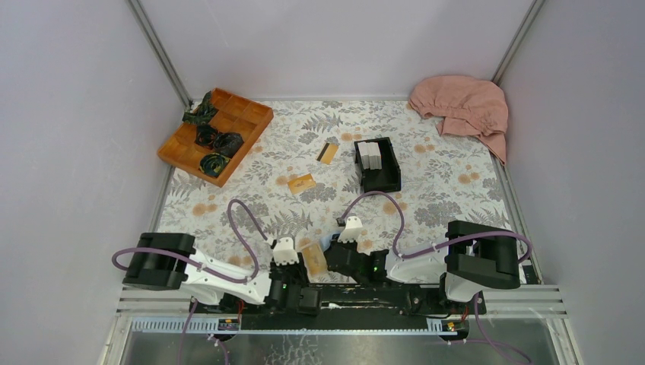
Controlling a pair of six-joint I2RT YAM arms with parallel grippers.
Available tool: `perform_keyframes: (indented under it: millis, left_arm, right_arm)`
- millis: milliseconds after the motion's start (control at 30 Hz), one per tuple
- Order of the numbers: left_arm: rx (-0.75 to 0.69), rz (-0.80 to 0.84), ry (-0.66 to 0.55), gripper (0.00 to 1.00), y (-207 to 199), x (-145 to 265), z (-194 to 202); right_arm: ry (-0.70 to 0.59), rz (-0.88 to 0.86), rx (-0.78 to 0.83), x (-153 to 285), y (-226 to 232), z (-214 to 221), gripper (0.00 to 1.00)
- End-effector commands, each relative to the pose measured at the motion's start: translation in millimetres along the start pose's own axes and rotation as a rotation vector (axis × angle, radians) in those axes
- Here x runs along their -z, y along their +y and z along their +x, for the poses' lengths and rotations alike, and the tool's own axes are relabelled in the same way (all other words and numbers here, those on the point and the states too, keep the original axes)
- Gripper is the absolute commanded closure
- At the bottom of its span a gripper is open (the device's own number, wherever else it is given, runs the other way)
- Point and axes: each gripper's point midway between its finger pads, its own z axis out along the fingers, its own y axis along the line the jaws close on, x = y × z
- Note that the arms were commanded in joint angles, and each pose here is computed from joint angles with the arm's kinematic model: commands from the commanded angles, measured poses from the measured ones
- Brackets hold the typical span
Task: Put the credit cards into the card holder
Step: Move the card holder to the center of the board.
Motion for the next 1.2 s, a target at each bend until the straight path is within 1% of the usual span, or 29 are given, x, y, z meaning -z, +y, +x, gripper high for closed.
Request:
perform_keyframes:
  millis: [0,267,367,833,1033,1167]
  left_arm:
    - [0.016,-0.041,-0.042,0.6,12,4,-6]
    - [0.011,-0.087,-0.056,0.73,28,-1,-3]
    - [0.01,-0.094,-0.064,0.75,30,-3,-2]
    - [-0.038,-0.063,-0.08,0.77,11,-18,8]
    - [-0.025,-0.025,-0.04,0.74,5,-30,12]
    - [-0.036,-0.009,-0.036,0.73,-1,-35,11]
  right_arm:
    - [0.196,0.132,0.114,7,-56,54,0.96]
    - [0.195,0.134,0.114,9,-59,53,0.96]
    - [0.194,0.13,0.12,9,-57,52,0.96]
    - [0.196,0.105,0.159,12,-45,48,0.96]
    - [0.195,0.096,0.168,12,-41,48,0.96]
    - [0.197,0.099,0.172,11,-41,49,0.96]
